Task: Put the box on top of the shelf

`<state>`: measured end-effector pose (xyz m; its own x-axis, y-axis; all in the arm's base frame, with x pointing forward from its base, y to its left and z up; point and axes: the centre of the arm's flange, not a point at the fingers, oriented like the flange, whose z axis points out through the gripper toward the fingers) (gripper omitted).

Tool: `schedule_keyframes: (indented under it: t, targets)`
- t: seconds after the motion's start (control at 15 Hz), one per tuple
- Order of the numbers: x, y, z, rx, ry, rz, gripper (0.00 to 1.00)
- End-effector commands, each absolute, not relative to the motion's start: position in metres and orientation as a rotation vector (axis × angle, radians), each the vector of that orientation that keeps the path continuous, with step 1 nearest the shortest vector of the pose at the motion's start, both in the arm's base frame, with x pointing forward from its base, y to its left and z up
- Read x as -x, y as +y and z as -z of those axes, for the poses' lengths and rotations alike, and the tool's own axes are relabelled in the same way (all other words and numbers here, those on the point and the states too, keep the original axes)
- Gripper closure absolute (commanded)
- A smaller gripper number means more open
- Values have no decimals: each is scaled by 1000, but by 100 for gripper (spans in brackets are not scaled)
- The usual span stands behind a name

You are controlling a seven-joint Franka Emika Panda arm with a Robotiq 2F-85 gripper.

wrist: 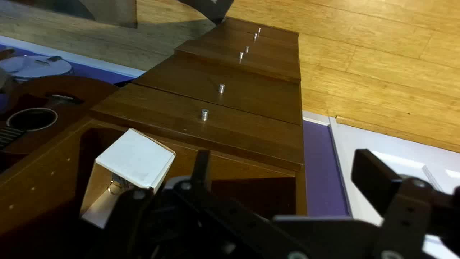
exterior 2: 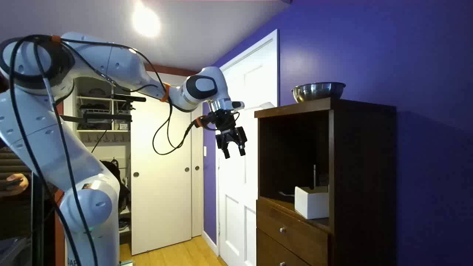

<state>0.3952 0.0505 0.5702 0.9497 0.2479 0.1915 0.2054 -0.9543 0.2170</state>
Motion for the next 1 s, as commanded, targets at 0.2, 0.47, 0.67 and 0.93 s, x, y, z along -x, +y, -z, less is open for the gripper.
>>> schedule_keyframes:
  t: [0.2,0.47,0.67,0.93]
  targets:
    - [-395,51,-570,-2908,341,-322,0]
    - [-410,38,-561,-2929,214,-308,0]
    - [-434,11,-535,-2943,-59,-249,0]
    - [-470,-30,-502,-2984,-390,-179,0]
